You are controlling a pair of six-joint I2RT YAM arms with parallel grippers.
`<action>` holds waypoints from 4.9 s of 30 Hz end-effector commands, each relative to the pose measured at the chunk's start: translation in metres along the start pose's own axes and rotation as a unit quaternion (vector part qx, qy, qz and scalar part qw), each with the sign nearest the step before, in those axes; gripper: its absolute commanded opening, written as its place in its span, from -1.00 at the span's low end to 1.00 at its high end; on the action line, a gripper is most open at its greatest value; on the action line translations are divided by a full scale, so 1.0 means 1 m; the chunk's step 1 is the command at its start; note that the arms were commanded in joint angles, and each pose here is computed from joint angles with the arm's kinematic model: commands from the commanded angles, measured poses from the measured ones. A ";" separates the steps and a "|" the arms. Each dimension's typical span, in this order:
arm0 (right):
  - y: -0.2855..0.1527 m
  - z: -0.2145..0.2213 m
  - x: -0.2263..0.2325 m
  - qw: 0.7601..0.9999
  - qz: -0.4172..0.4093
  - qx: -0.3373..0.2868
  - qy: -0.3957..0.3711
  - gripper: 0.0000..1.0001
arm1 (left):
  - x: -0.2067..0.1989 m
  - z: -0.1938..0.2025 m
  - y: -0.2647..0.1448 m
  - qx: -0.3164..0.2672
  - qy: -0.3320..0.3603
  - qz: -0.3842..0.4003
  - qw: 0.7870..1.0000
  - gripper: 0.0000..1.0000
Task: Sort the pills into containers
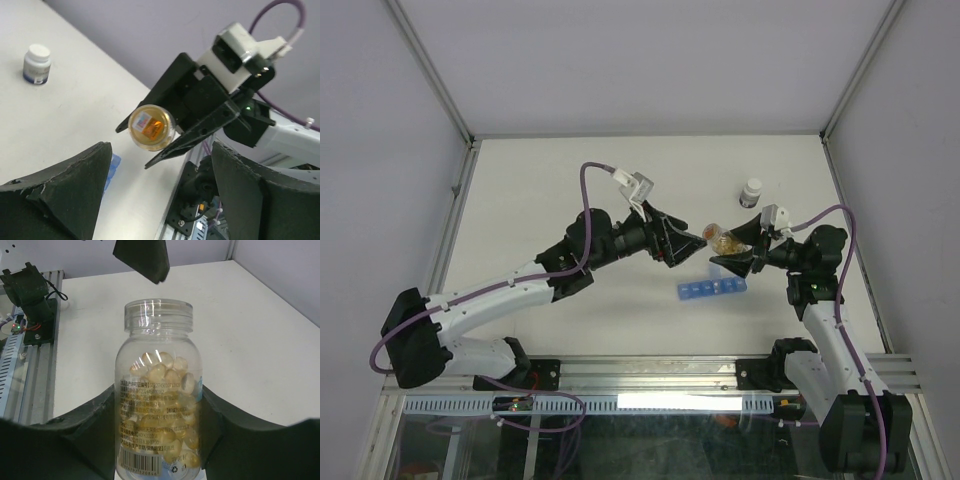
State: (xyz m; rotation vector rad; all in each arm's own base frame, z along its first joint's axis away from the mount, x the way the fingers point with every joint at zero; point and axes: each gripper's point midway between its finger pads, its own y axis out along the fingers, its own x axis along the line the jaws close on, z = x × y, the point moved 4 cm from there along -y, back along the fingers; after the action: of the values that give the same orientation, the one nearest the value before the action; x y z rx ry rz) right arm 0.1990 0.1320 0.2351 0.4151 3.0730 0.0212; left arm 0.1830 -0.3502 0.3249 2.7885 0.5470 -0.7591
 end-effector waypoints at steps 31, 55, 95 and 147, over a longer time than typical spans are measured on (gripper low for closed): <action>0.001 -0.018 -0.001 0.999 -0.006 -0.011 -0.037 -1.00 | -0.008 0.013 0.056 0.052 -0.012 0.007 0.999 -0.04; 0.001 -0.017 0.000 0.999 -0.009 -0.011 -0.035 -1.00 | -0.018 0.047 0.023 0.152 0.295 0.395 0.857 -1.00; 0.000 -0.017 0.000 0.999 -0.009 -0.009 -0.034 -1.00 | -0.013 -0.018 0.028 -0.001 0.076 -0.043 0.996 0.55; 0.000 -0.017 0.001 0.999 -0.013 -0.009 -0.036 -1.00 | -0.023 0.020 0.050 0.163 0.333 0.248 0.895 -0.07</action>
State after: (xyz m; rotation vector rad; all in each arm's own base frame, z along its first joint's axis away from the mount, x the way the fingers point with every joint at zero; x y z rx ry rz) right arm 0.1945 0.1323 0.2386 0.3476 3.0198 0.0168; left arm 0.1930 -0.4099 0.3132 3.2850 0.0244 0.1093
